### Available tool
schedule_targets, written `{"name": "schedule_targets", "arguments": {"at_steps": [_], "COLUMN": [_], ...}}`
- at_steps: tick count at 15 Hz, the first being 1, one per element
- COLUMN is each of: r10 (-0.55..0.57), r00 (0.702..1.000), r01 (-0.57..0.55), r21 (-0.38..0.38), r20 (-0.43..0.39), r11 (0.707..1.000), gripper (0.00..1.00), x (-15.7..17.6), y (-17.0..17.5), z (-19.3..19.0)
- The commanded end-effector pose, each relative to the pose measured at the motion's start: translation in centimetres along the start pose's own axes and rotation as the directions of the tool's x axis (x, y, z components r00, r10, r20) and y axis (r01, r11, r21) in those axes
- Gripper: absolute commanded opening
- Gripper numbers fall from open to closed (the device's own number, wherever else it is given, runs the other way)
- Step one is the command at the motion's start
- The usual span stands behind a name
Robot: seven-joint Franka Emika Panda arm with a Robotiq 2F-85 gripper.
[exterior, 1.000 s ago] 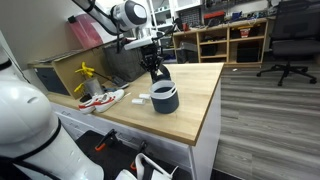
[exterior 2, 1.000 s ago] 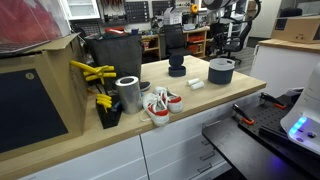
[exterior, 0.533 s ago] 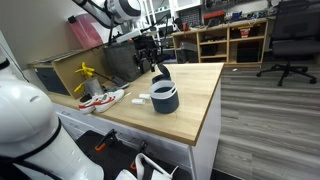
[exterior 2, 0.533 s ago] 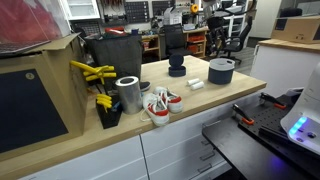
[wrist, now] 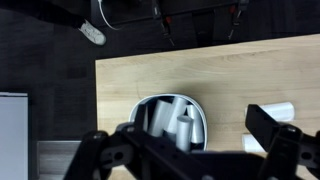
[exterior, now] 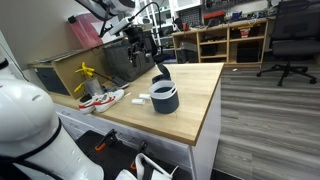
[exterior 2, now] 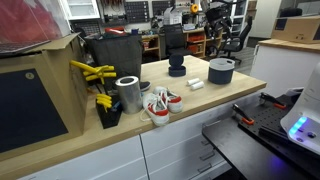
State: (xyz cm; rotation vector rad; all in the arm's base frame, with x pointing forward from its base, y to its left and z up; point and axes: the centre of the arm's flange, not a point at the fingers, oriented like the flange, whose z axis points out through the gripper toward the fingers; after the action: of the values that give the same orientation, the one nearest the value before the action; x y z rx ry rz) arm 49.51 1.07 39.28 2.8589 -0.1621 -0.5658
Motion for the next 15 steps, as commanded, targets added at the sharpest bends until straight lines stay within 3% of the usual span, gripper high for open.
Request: {"name": "schedule_targets", "arguments": {"at_steps": [1,5,11,15], "r10": [0.033,0.058,0.064,0.08], "r00": [0.999,0.997,0.987,0.975], "r01": [-0.033,-0.056,-0.028,-0.021], "r21": [-0.007,0.063,0.234,0.275], "r20": [0.012,-0.04,-0.147,-0.207], "r11": [0.999,0.996,0.972,0.961], "gripper": [1.0,1.0,1.0,1.0], "x": [-1.2,-1.1,-2.3,-2.9], "y": [0.2,0.8,1.2,1.2], "z": [-3.2,-7.0,-12.4,-15.7]}}
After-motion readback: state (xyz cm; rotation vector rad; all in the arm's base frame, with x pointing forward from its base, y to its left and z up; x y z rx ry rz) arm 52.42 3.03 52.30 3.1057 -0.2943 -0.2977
